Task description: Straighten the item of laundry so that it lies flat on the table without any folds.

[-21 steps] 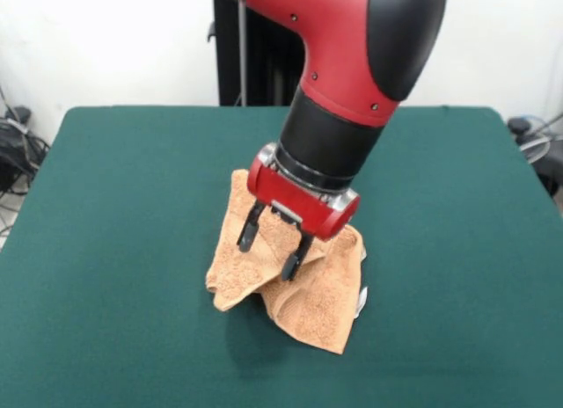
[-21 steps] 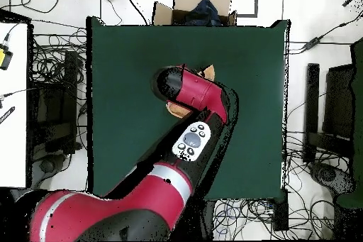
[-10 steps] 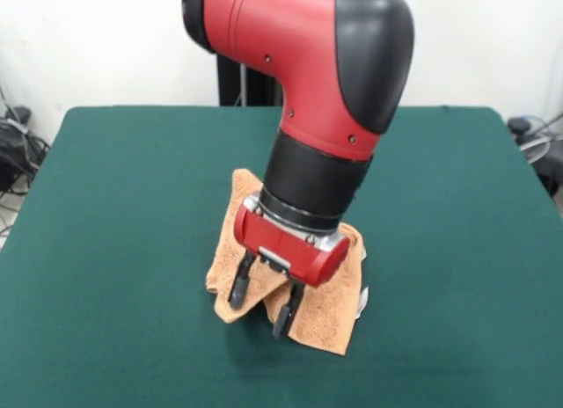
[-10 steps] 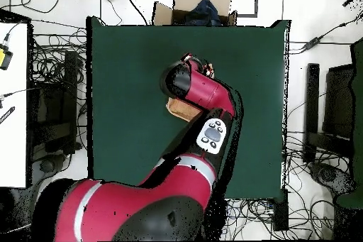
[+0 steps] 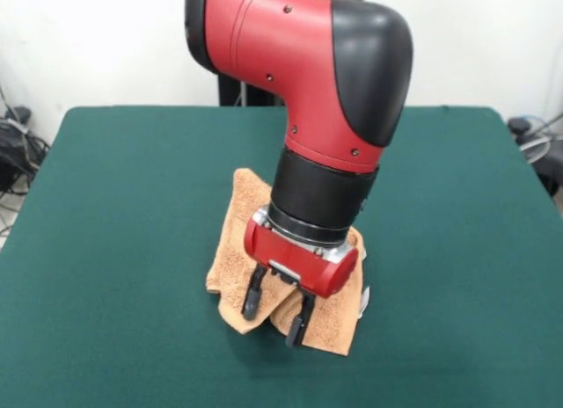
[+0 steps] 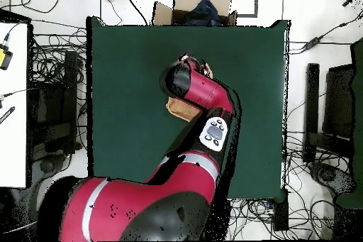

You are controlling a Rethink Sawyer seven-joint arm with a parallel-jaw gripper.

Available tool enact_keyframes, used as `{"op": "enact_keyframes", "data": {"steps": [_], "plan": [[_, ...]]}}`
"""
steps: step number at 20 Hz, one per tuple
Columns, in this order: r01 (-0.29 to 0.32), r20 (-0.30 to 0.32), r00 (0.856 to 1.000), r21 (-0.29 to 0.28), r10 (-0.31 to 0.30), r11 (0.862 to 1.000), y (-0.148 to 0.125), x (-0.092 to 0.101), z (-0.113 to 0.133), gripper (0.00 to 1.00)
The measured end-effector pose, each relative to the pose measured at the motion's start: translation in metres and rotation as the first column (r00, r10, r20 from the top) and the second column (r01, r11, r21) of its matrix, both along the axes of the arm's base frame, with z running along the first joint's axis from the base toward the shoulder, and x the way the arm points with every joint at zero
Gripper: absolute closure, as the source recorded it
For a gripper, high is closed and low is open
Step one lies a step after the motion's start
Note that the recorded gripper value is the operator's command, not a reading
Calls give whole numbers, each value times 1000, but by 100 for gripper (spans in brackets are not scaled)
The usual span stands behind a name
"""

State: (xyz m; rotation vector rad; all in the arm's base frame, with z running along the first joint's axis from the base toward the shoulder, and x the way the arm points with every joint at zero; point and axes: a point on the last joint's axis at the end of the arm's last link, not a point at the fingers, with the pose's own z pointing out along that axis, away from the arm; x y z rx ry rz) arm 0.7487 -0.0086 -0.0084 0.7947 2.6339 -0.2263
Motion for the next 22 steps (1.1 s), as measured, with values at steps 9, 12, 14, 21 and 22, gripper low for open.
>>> {"op": "enact_keyframes", "data": {"steps": [9, 12, 14, 21, 22], "plan": [[-36, -178, 983, 11, 38, 999, 25, -18, 5, 0], [-43, -192, 981, 2, 42, 999, 27, -19, 6, 0], [-45, -192, 980, -7, 43, 999, 24, -18, 6, 0], [-48, -263, 964, -45, 34, 998, 9, -28, 10, 0], [-51, -270, 962, -47, 36, 998, 9, -28, 11, 0]]}}
